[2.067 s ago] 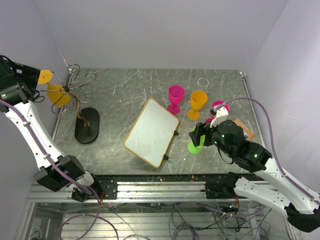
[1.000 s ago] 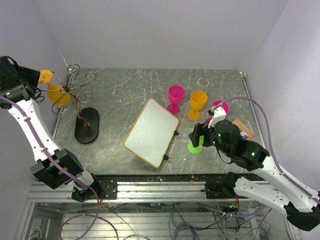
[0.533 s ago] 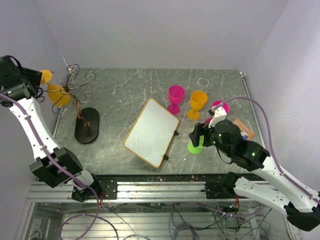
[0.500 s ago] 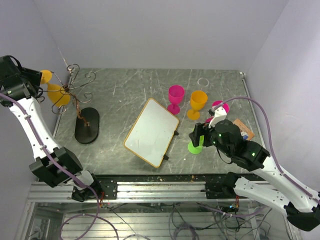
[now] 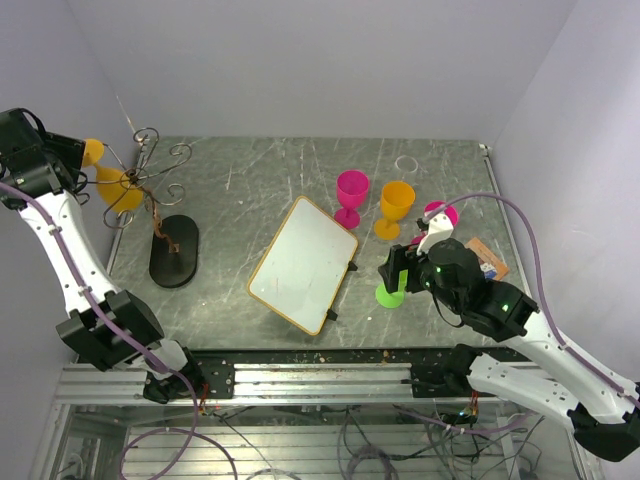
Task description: Take the wine glass off the wine glass rack
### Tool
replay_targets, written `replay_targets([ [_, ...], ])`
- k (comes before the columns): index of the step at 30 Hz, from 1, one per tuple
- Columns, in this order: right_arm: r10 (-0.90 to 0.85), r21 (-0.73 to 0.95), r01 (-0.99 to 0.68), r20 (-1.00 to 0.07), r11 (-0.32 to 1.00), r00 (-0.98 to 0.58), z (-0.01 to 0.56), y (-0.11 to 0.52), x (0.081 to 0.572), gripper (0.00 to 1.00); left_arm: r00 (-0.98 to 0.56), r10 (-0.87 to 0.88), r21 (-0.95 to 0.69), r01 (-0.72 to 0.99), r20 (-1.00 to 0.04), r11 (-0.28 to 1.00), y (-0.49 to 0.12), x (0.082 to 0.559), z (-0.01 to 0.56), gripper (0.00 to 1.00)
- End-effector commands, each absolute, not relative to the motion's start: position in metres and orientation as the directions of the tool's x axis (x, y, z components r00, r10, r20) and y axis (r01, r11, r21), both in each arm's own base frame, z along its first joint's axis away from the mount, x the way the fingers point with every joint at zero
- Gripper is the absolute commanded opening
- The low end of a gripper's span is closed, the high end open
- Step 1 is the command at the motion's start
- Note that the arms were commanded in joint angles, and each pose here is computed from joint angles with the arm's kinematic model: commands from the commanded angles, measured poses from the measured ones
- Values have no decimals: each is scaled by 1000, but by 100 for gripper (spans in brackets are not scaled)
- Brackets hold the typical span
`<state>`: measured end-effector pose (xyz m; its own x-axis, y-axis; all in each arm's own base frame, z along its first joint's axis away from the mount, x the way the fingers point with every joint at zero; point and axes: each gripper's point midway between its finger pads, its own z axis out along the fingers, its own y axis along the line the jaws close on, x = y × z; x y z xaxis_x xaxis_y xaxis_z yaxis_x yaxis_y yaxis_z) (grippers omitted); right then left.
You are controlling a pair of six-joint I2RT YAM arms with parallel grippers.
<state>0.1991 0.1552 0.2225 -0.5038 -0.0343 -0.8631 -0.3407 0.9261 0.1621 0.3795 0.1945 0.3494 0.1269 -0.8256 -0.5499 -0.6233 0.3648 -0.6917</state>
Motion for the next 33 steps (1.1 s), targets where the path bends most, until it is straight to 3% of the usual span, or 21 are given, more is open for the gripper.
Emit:
replay_targets([
  [1, -9, 171, -326, -876, 930, -483, 232, 152, 201, 81, 116, -835, -666, -666, -538, 337, 196, 380, 337, 60],
  [17, -15, 167, -330, -873, 929, -487, 231, 153, 201, 81, 166, -806, -630, -718, -568, 296, 201, 357, 344, 64],
  [33, 0, 174, -322, -881, 931, -474, 235, 149, 200, 81, 172, -863, -651, -728, -475, 213, 196, 367, 322, 64],
])
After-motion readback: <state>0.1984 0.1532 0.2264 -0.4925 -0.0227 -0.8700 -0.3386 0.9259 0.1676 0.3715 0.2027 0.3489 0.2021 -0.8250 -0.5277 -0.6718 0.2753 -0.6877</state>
